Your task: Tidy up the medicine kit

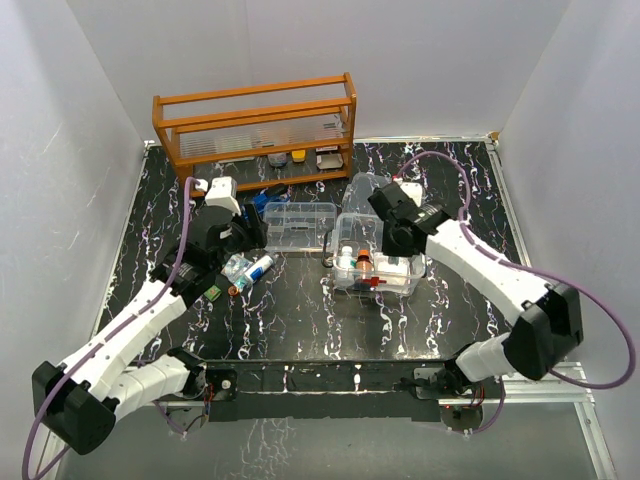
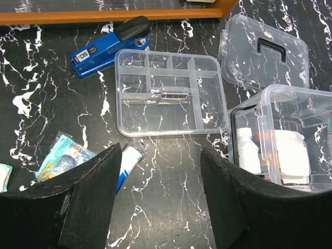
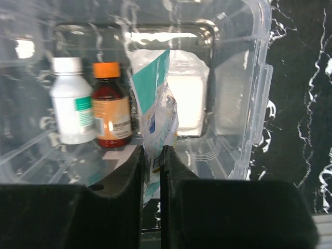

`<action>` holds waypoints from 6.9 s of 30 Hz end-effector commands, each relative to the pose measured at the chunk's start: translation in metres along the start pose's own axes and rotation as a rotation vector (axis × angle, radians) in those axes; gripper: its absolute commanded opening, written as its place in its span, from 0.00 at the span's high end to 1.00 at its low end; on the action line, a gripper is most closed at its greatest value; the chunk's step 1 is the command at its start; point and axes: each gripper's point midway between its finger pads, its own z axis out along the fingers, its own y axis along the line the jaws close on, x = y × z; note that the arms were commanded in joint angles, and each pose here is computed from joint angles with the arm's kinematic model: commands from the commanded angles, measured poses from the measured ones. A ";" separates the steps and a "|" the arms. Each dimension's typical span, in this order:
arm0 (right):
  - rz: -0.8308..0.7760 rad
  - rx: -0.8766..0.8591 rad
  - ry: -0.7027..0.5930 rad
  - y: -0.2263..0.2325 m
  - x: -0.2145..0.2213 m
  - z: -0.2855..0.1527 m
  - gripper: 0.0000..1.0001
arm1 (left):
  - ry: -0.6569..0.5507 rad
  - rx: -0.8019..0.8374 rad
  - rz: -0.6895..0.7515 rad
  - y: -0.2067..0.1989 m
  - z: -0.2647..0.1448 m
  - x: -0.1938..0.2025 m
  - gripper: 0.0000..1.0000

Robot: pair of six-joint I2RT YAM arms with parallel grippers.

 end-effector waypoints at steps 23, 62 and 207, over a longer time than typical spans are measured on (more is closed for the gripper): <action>-0.178 0.295 0.214 -0.029 0.029 0.055 0.97 | -0.062 0.033 -0.026 -0.002 -0.015 -0.014 0.37; 0.063 -0.309 -0.060 0.044 -0.037 -0.014 0.57 | 0.133 -0.146 0.021 0.024 0.010 0.031 0.24; 0.065 -0.490 -0.360 0.080 -0.078 -0.061 0.98 | -0.010 0.081 0.034 -0.005 -0.010 0.000 0.13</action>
